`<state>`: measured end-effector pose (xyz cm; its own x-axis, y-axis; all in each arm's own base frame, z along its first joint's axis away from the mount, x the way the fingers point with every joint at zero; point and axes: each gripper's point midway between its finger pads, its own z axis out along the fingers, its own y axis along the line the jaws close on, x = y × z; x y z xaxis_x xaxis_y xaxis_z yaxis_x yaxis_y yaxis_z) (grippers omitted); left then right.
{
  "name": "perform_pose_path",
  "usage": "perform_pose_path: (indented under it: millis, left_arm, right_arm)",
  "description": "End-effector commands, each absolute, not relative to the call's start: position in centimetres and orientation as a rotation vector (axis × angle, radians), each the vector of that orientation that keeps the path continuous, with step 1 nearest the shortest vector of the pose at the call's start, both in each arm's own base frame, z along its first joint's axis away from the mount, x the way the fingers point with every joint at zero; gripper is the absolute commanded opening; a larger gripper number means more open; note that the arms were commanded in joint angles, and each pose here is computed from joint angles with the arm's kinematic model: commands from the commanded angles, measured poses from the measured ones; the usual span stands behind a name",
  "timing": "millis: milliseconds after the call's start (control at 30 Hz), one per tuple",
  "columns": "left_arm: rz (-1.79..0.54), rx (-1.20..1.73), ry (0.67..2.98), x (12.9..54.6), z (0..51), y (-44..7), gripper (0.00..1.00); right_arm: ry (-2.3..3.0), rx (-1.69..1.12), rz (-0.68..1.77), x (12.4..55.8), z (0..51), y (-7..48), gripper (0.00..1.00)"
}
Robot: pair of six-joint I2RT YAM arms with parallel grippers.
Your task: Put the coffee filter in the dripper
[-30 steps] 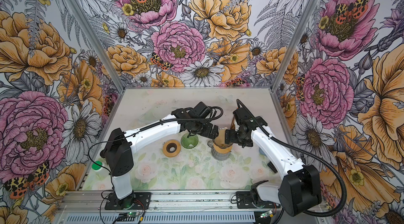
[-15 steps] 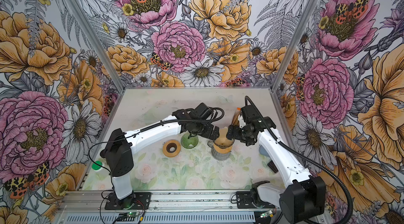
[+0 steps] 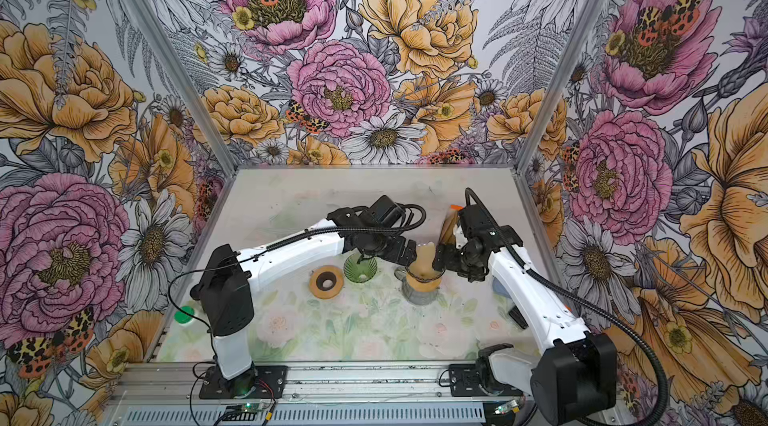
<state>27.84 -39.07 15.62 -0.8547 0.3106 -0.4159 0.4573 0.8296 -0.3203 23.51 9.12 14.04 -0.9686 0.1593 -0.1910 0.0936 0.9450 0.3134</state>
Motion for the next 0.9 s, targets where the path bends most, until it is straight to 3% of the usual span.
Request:
perform_pose_path:
  millis: [0, 867]
  left_arm:
    - [-0.642, 0.579, 2.608, 27.8, 18.0, -39.7, 0.99]
    - [-0.578, 0.549, 2.644, 27.6, 16.3, -38.6, 0.99]
  right_arm:
    - [2.885, 0.152, 0.443, 23.4, 14.0, 9.4, 0.88]
    - [2.929, 0.145, 0.394, 23.3, 11.7, 9.8, 0.87]
